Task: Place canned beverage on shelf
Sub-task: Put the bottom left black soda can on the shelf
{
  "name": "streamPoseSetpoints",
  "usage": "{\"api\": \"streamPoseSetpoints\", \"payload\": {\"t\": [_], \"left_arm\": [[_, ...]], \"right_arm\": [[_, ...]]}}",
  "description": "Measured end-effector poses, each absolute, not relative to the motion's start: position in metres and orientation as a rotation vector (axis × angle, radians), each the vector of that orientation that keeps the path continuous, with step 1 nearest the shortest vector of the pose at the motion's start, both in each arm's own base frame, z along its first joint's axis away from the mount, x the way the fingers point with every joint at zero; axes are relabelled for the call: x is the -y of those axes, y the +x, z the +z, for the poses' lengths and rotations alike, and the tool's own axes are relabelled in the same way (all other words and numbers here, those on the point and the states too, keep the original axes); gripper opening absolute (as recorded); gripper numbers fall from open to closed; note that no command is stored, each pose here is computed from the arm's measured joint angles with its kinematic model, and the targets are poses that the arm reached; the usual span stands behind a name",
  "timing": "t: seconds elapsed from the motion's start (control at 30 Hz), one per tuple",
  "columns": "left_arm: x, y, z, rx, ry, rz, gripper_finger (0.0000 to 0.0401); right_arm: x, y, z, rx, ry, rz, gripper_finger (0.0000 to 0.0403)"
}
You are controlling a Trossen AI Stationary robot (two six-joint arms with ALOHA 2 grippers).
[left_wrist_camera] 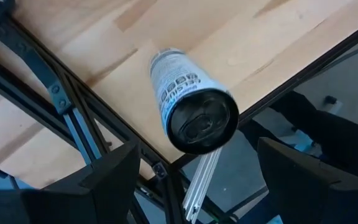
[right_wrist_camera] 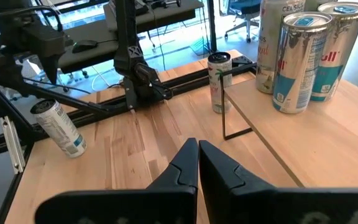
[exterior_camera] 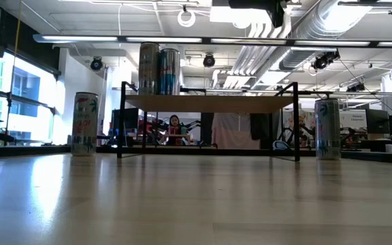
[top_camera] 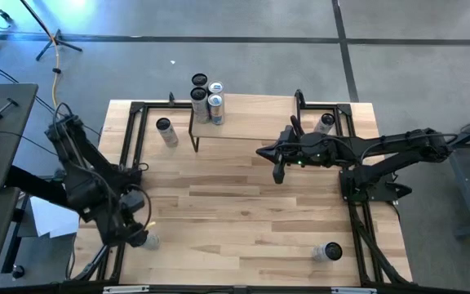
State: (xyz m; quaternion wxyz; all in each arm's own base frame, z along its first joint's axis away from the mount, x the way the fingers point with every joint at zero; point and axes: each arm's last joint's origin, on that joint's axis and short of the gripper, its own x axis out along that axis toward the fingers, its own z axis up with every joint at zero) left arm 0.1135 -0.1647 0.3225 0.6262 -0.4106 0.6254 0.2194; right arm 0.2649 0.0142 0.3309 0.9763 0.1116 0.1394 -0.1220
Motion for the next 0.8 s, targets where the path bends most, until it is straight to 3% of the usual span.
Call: {"api": "streamPoseSetpoints", "payload": {"t": [0.8], "left_arm": [[0.190, 0.126, 0.297, -1.438, -0.866, 0.614, 0.0296]], "right_arm": [[-0.014, 0.264, 0.330, -0.287, 0.247, -0.262, 0.0000]]}}
